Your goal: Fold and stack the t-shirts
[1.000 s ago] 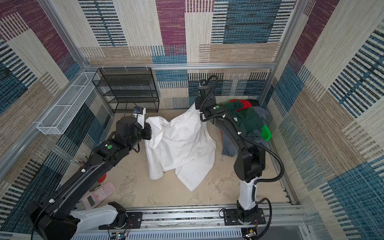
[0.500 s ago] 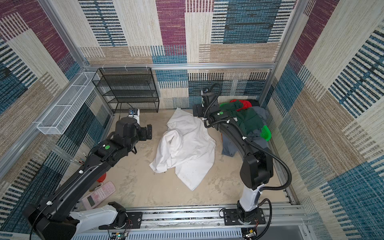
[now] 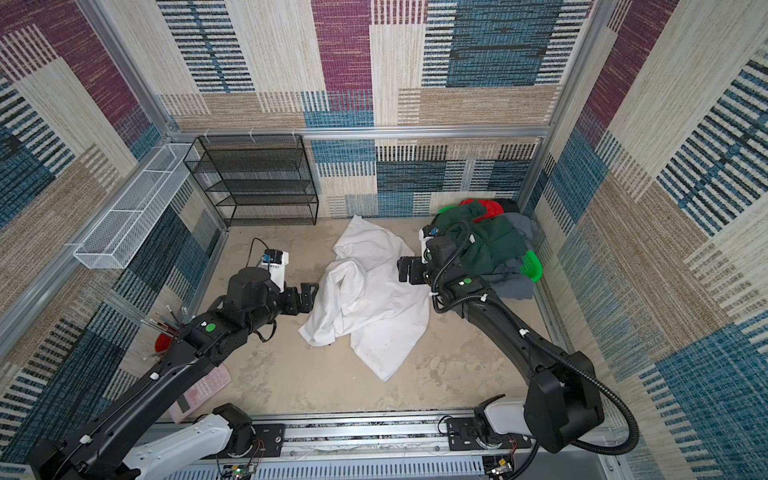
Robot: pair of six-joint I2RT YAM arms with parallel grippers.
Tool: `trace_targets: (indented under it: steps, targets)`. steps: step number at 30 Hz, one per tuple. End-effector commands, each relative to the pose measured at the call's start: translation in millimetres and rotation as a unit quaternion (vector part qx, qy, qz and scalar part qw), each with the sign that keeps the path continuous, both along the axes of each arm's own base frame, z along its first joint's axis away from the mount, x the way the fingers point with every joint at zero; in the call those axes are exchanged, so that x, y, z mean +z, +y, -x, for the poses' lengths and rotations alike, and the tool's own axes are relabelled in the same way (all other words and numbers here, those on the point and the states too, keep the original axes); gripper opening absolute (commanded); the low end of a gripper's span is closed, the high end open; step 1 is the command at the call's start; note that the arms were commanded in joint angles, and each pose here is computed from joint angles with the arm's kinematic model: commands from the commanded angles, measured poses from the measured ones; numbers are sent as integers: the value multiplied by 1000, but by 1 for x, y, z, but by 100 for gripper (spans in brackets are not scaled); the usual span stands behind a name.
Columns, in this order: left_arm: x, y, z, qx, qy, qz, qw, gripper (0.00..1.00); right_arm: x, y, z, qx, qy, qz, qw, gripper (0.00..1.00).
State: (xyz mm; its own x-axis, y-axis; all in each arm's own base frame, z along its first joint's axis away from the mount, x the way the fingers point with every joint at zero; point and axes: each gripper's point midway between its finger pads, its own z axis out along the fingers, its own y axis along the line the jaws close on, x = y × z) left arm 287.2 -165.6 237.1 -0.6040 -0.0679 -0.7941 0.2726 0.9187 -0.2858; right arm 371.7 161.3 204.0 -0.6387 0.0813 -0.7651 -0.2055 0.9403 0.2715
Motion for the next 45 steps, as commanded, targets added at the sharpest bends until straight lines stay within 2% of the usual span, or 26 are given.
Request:
trace_targets:
  steps: [1, 9, 16, 21, 28, 34, 41, 45]
  targets:
    - [-9, -34, 12, -46, 25, 83, 995, 96, -18, 2, 11, -1, 29, -28, 999, 99]
    - [-50, -60, 10, -75, 71, 62, 993, 95, -76, 10, 23, 19, 105, -44, 993, 99]
    - [-66, -79, -12, -85, 92, 39, 991, 95, -115, -17, 14, -40, 131, -14, 990, 100]
    - [-92, -88, -32, -65, 130, 11, 989, 96, -135, -32, 6, -66, 140, 1, 988, 100]
    - [-133, -84, -61, -27, 169, -30, 985, 99, -149, -37, -4, -72, 143, 5, 987, 93]
    - [-157, -70, -81, -2, 199, -51, 979, 92, -159, -38, -10, -77, 142, 7, 987, 91]
    - [-171, -67, -97, 15, 214, -49, 975, 87, -169, -33, -19, -70, 152, 4, 986, 80]
    - [-176, -67, -104, 17, 223, -44, 974, 80, -173, -35, -22, -73, 154, 10, 985, 76]
